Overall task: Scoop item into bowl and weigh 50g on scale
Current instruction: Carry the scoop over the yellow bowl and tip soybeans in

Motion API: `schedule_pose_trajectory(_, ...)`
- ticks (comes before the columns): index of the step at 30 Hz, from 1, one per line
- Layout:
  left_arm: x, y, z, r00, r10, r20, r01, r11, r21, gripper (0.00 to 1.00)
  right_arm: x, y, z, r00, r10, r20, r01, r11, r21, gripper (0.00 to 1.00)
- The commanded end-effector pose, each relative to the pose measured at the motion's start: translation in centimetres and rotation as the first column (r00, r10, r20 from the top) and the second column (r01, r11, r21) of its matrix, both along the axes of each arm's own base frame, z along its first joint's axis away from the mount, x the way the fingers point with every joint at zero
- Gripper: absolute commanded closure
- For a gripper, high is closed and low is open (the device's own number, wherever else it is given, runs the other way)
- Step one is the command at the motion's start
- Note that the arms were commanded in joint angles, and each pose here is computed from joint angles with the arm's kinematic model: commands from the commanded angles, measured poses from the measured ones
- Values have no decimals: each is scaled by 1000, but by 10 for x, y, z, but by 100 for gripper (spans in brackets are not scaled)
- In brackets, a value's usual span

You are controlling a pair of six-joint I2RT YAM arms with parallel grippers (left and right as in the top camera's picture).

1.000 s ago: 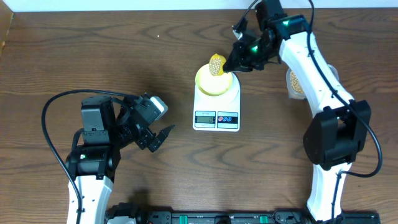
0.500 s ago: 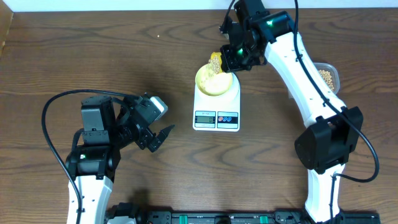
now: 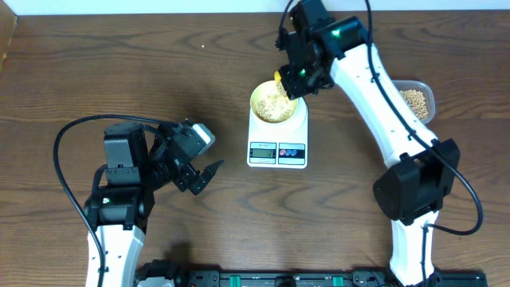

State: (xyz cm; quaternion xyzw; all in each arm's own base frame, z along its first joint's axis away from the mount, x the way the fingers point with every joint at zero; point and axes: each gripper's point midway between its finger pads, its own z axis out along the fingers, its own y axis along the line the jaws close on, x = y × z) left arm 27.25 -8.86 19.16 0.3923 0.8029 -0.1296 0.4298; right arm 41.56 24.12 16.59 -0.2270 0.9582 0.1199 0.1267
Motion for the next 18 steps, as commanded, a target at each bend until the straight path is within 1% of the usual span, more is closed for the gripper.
schedule_pose_trajectory(1,-1,-3,0,1000,-14,0,14,1000,-8,2,3,3,4,992,93,87,-83,990,-113,99)
schedule_pose_trajectory(6,-1,-3,0,1000,-14,0,14,1000,-8,2,3,4,5,975,170,146,-131,962,-241,99)
schedule_pose_trajectory(9,-1,-3,0,1000,-14,0,14,1000,-8,2,3,5,6,968,190,165,-137,948,-288,99)
schedule_pose_trajectory(18,-1,-3,0,1000,-13,-1,13,1000,-8,2,0,10,6,964,210,166,-156,944,-291,99)
